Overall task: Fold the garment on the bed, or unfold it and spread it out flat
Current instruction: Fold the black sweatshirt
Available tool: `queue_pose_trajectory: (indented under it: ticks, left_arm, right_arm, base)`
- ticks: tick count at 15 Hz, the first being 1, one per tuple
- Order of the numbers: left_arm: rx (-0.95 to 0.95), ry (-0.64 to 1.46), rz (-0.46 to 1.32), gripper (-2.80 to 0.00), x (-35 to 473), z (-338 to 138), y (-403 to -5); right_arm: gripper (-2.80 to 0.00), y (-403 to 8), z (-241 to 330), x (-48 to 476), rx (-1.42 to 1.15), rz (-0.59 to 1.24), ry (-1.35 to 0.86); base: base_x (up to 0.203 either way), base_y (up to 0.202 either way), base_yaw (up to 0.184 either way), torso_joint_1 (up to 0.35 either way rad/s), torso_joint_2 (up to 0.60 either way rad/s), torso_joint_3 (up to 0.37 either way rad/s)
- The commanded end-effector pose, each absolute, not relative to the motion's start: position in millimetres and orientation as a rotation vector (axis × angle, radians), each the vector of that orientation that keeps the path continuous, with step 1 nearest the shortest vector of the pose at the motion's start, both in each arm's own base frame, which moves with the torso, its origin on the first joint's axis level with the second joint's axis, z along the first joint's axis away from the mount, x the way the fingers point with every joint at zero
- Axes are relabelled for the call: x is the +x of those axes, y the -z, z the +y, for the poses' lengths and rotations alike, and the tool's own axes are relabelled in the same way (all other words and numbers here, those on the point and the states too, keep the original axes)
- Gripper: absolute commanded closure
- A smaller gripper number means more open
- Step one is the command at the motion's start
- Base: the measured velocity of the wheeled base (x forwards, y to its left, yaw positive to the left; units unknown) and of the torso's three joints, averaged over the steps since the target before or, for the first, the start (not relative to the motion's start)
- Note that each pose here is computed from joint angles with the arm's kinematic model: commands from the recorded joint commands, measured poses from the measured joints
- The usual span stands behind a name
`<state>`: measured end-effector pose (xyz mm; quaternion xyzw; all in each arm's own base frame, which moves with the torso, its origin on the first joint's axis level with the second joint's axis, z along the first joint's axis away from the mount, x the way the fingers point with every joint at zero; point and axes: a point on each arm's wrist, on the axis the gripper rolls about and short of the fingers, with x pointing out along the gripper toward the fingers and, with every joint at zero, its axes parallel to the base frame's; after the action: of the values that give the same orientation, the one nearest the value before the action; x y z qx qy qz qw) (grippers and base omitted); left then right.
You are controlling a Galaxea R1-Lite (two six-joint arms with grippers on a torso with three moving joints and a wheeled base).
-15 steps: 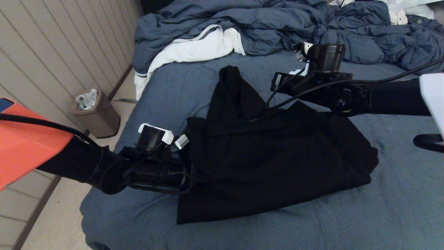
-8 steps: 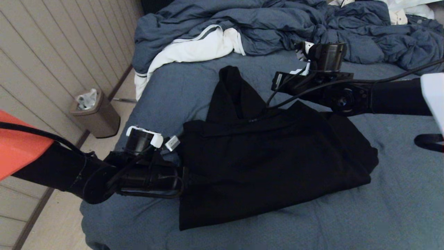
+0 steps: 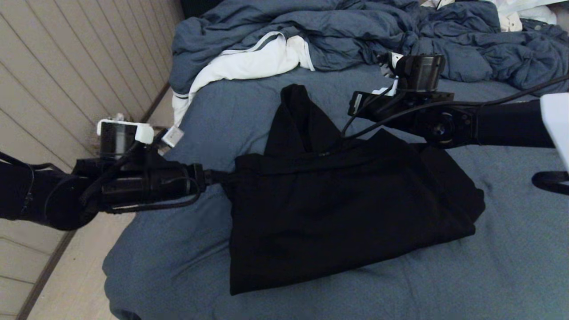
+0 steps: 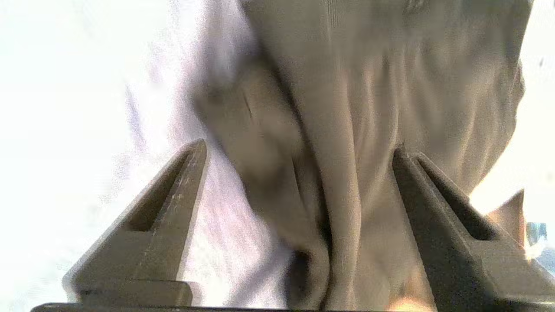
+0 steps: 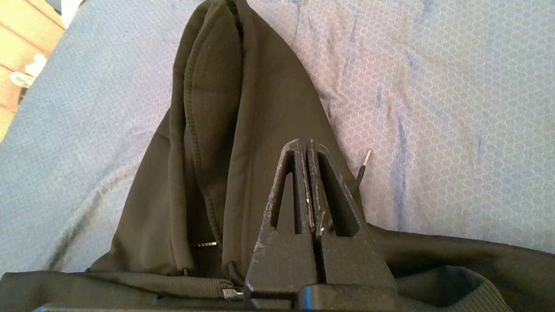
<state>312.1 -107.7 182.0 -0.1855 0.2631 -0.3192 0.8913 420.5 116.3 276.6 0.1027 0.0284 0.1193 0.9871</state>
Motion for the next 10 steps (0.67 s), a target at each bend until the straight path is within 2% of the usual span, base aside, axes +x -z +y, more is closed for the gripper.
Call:
queue_pose_trajectory:
  ticks: [1,4,10]
  left_arm:
    - [-0.391,0.652,0.474,0.00,321.2,-100.6,-205.7]
    - [-0.388,0.635,0.449,0.00,344.0,-104.9,-230.7]
    - [-0.364,0.589,0.455,0.00,398.6,-145.7,-240.7]
  right_arm:
    - [0.00,-277.4,116.4,420.4,0.208,0.053,-0.240]
    - [0.00,-277.2,116.6,420.8,0.210,0.054,-0.243]
    - [0.00,-276.5,117.4,421.4,0.209,0.056,-0.244]
  base:
    - [0.000,0.000,0.000,0.000,0.00,0.000]
    - [0.000,0.000,0.000,0.000,0.00,0.000]
    - [0.000,0.000,0.000,0.000,0.00,0.000]
